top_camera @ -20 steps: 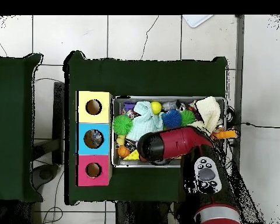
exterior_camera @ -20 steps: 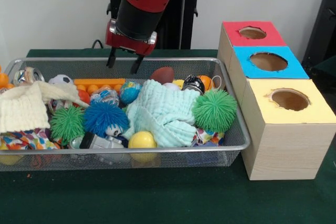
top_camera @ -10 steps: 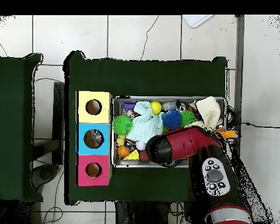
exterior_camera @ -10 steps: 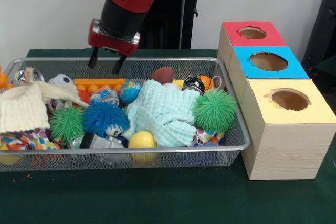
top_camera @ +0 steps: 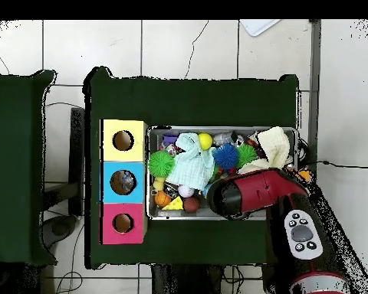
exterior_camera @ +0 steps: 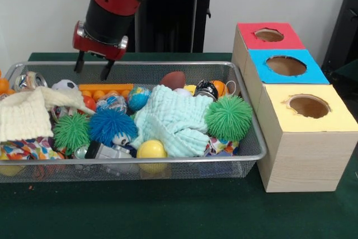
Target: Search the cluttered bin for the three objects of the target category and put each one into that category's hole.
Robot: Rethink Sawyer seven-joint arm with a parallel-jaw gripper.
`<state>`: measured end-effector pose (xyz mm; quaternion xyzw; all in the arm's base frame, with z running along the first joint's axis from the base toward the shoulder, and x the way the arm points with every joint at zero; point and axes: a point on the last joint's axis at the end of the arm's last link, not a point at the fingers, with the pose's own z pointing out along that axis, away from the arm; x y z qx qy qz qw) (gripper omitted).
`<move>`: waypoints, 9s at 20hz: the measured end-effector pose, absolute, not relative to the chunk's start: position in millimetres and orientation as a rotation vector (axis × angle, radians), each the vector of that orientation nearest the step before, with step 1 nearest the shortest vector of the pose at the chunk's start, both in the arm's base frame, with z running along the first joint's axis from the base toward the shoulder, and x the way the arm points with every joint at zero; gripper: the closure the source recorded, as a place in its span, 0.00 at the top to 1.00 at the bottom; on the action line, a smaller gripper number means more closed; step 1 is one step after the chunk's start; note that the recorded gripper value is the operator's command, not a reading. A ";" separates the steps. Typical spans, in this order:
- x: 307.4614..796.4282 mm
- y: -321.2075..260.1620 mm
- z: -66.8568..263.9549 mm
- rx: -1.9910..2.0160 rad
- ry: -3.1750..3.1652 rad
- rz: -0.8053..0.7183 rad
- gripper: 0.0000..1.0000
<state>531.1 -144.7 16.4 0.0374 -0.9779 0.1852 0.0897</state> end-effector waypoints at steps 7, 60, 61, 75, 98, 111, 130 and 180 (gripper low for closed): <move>540.5 -137.2 -8.0 0.128 -2.907 0.526 1.00; 598.6 -62.6 -30.2 0.094 -2.927 0.381 1.00; 598.2 -63.6 -35.7 0.101 -2.923 0.385 1.00; 600.0 -74.1 -57.8 0.136 -2.904 0.434 1.00; 585.9 -95.0 -41.6 0.027 -2.755 0.447 1.00; 575.6 -101.7 -58.3 0.001 -2.731 0.409 1.00; 574.8 -104.2 -36.3 -0.020 -2.754 0.360 1.00; 558.8 -110.7 -76.8 0.185 -2.661 0.552 0.00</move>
